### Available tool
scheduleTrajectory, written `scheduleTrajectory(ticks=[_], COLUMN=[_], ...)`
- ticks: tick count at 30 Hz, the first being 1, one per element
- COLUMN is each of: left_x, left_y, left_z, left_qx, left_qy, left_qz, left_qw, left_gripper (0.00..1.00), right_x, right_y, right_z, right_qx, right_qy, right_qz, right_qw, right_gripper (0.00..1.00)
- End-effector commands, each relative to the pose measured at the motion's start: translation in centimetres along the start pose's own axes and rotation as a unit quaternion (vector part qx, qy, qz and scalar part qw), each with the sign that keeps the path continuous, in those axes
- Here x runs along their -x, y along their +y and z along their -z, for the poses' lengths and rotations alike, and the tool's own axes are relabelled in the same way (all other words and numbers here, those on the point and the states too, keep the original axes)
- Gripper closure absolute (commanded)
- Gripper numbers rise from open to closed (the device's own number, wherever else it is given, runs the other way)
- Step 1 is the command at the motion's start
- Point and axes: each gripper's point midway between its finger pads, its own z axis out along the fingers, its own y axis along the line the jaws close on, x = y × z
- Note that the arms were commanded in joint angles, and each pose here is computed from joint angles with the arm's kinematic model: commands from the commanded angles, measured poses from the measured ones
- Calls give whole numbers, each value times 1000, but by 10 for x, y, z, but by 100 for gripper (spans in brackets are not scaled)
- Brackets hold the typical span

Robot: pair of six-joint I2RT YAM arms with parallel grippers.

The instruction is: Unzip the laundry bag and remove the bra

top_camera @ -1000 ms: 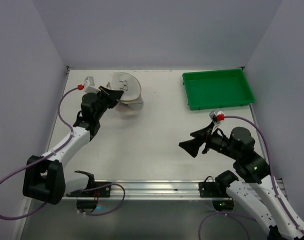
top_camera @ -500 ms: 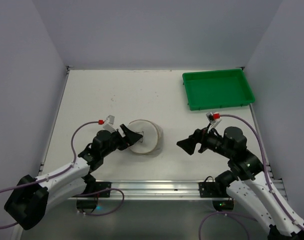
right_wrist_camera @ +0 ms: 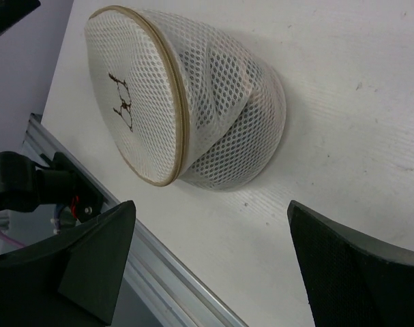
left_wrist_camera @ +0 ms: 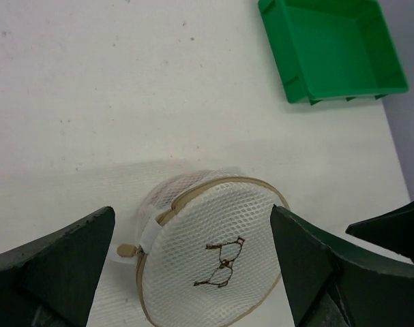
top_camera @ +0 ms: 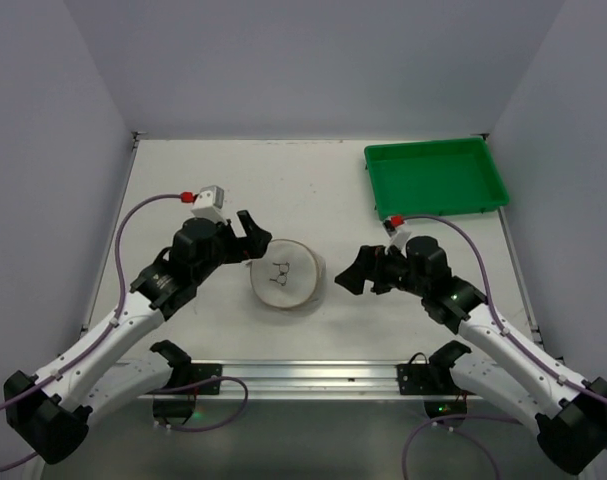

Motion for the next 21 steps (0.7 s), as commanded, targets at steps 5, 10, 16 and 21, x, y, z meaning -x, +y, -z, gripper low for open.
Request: scheduleTrajectory(ticks=[5, 10, 16, 21], left_x=[-21, -45, -25, -5], left_y=[0, 19, 12, -11], left_z=[-10, 3, 1, -21], left_qx=[1, 13, -8, -28], left_qy=[92, 83, 41, 61], left_qz=[-85, -19, -59, -139], left_qw=[992, 996, 997, 988], left_gripper=[0, 2, 4, 2], right_x=[17, 21, 1, -33], right_y=[22, 25, 27, 29], right_z=[-28, -36, -46, -59], right_qx=[8, 5, 20, 24], right_qy=[-20, -17, 13, 42], right_qz=[0, 6, -13, -45], right_qw=[1000, 1000, 1000, 998], right_gripper=[7, 9, 16, 18])
